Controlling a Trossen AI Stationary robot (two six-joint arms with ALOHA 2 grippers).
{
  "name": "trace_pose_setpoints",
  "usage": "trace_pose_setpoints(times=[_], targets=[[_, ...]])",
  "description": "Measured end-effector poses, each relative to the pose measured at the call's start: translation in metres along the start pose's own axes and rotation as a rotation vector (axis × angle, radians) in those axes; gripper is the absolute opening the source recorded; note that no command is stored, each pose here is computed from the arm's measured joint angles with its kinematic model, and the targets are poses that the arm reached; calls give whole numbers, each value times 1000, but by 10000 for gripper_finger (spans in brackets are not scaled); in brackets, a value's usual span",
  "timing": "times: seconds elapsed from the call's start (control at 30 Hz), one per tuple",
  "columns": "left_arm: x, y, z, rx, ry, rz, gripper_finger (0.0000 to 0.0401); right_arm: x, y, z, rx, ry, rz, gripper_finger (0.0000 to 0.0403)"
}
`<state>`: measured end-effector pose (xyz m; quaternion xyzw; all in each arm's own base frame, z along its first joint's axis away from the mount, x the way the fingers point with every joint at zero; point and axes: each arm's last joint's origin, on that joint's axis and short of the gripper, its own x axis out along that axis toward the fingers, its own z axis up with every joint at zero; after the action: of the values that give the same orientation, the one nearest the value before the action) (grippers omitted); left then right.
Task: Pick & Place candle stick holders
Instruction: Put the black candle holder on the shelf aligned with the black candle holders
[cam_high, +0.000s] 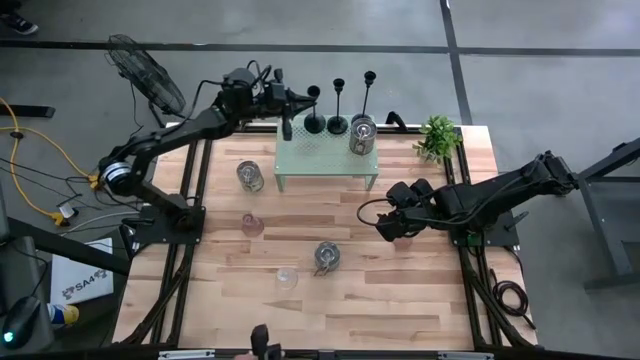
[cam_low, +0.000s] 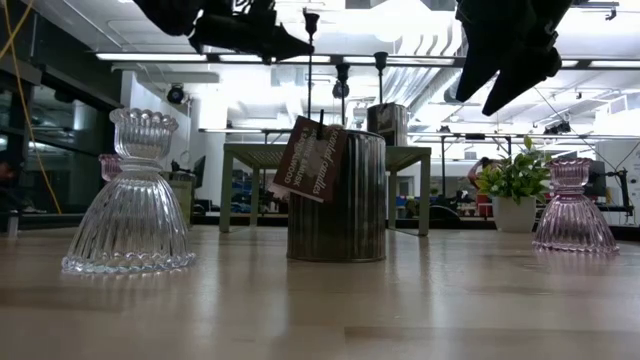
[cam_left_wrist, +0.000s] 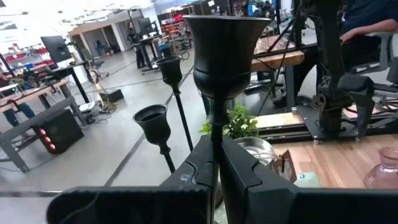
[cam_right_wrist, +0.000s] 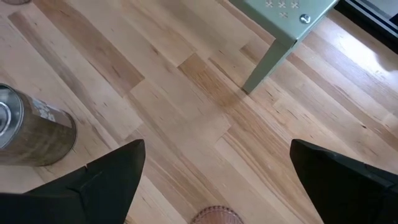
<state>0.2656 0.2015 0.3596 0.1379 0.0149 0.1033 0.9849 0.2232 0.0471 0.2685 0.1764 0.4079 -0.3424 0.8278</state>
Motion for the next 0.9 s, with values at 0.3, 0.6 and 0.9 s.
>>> trace_pose_setpoints(times=[0.3, 0.6, 0.9], targets=[[1, 4, -3, -54, 35, 131, 0, 0, 0, 0, 5, -3, 3, 392], [12, 8, -13, -143, 19, 178, 1, 0, 1, 1, 15, -12, 9, 392], [17, 9, -20, -155, 30, 195, 1, 0, 1, 1, 19, -8, 11, 392]])
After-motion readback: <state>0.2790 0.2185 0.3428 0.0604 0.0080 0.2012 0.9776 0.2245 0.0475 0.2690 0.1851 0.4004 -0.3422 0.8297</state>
